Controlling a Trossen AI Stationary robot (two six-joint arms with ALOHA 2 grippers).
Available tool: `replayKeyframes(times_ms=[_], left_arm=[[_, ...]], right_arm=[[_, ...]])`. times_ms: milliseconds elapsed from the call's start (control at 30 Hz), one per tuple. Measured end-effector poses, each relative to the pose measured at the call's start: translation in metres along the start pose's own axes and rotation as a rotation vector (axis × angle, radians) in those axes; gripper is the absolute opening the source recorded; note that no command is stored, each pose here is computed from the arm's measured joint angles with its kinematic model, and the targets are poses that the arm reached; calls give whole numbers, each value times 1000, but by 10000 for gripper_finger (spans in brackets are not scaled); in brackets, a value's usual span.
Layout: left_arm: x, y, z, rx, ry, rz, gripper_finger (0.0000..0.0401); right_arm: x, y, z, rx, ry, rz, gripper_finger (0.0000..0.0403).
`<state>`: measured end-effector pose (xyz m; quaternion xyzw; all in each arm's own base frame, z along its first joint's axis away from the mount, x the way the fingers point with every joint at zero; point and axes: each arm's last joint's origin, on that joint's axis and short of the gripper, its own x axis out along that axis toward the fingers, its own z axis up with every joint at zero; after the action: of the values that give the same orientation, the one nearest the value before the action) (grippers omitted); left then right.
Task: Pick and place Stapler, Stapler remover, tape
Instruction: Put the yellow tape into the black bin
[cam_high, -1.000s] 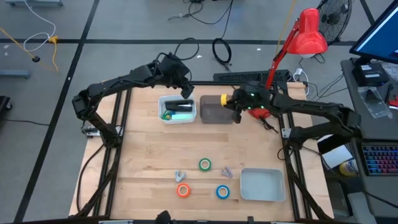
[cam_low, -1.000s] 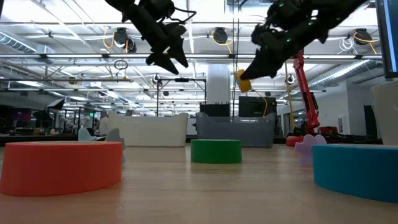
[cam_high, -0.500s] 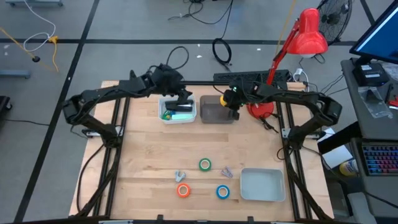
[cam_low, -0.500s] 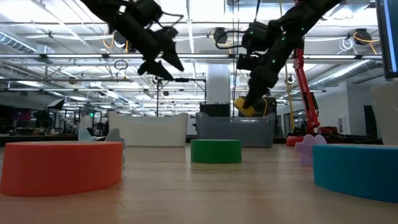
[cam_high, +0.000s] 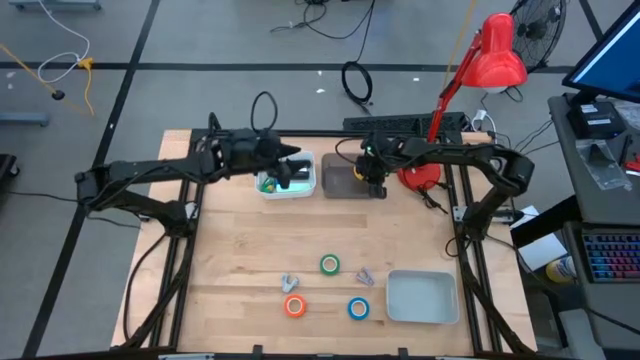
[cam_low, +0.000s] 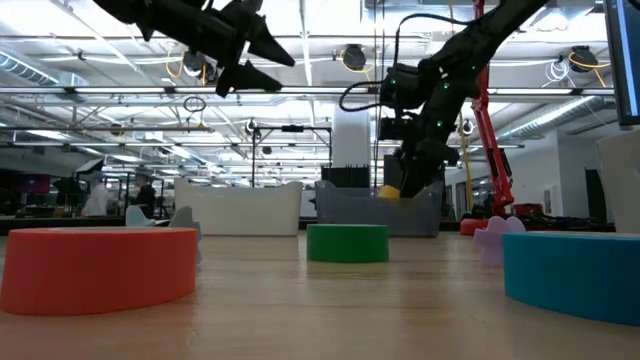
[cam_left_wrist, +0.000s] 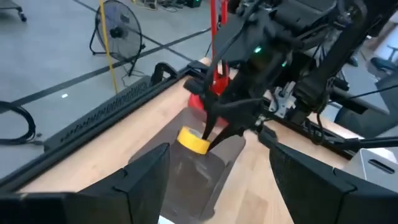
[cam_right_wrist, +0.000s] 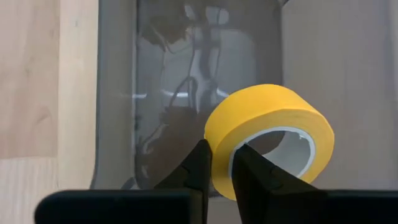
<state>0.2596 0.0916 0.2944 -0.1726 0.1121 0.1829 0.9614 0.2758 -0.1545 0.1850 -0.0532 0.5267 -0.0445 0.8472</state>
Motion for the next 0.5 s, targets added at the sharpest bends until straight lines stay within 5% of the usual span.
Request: replayKeyframes(times_ms=[500], left_arm=[[0,-11,-3,-28,-11,13,278]], right_arm=[[7,-1,-3,-25,26,12,47]])
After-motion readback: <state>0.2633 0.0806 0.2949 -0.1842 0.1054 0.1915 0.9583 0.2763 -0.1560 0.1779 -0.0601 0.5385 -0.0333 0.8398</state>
